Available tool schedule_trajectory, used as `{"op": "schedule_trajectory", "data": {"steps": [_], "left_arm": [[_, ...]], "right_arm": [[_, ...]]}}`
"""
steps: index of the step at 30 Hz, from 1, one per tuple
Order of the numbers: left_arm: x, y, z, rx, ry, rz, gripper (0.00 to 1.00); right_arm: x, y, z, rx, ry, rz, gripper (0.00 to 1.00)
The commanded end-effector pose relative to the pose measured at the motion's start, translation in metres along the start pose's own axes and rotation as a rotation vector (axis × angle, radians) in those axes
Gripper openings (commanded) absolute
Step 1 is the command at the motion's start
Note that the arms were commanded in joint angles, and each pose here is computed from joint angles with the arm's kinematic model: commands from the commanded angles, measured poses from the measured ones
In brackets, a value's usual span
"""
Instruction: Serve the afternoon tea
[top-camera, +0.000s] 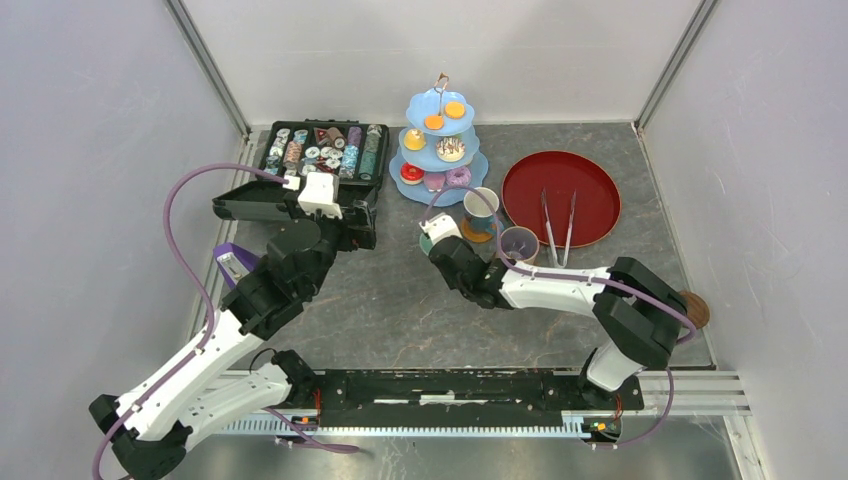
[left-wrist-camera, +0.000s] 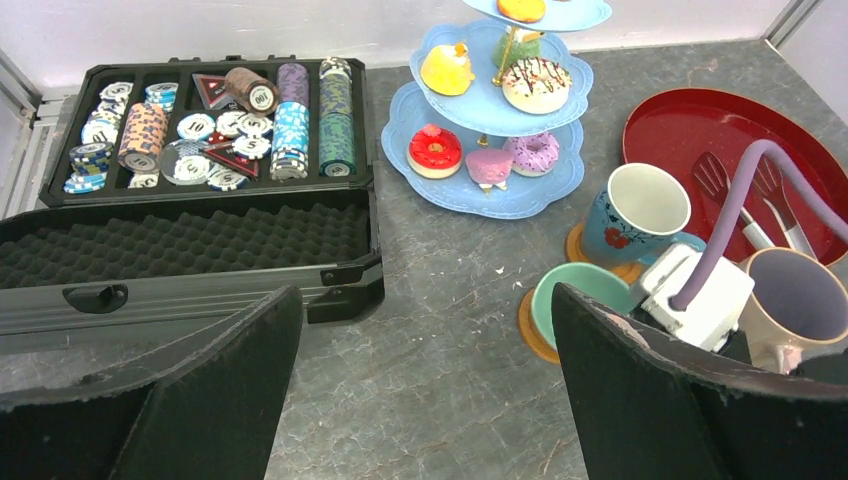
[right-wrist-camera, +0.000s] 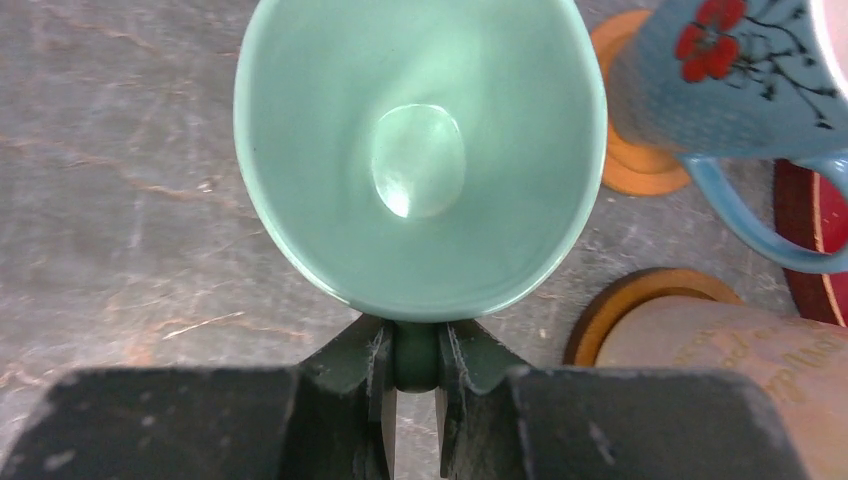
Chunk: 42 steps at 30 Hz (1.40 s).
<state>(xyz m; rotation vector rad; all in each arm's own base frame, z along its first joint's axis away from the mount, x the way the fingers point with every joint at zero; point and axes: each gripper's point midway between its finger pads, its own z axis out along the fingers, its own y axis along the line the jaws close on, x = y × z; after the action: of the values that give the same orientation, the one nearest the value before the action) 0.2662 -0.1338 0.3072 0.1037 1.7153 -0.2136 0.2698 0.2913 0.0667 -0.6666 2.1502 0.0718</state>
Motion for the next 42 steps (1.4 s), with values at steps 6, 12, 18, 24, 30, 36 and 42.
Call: {"op": "schedule_trajectory", "data": {"steps": [6,12,18,24,30,36,42], "left_arm": [[-0.014,-0.004,0.002,0.015,-0.034,-0.001,1.0],[-0.014,-0.003,0.002,0.012,-0.036,0.0,1.0],[-0.013,-0.004,0.003,0.015,-0.031,0.003,1.0],[-0.014,-0.005,0.002,0.019,-0.034,0.0,1.0],[-0.015,-0.005,0.001,0.021,-0.037,-0.003,1.0],[-0.017,-0.006,0.0,0.03,-0.042,-0.01,1.0],[-0.018,-0.008,-0.001,0.045,-0.043,-0.019,1.0]], "right_arm": [[-0.026,-0.017,0.009,0.037,-0.083,0.077,0.0],[-0.02,-0.015,0.02,0.035,-0.065,0.08,0.0],[-0.013,-0.016,0.026,0.051,-0.057,0.086,0.0],[-0.006,-0.015,0.034,0.042,-0.034,0.086,0.12],[-0.013,-0.016,0.025,0.03,-0.033,0.095,0.38],[-0.036,-0.025,-0.014,-0.004,-0.072,0.109,0.54],[-0.064,-0.052,-0.069,-0.006,-0.181,0.106,0.65]]}}
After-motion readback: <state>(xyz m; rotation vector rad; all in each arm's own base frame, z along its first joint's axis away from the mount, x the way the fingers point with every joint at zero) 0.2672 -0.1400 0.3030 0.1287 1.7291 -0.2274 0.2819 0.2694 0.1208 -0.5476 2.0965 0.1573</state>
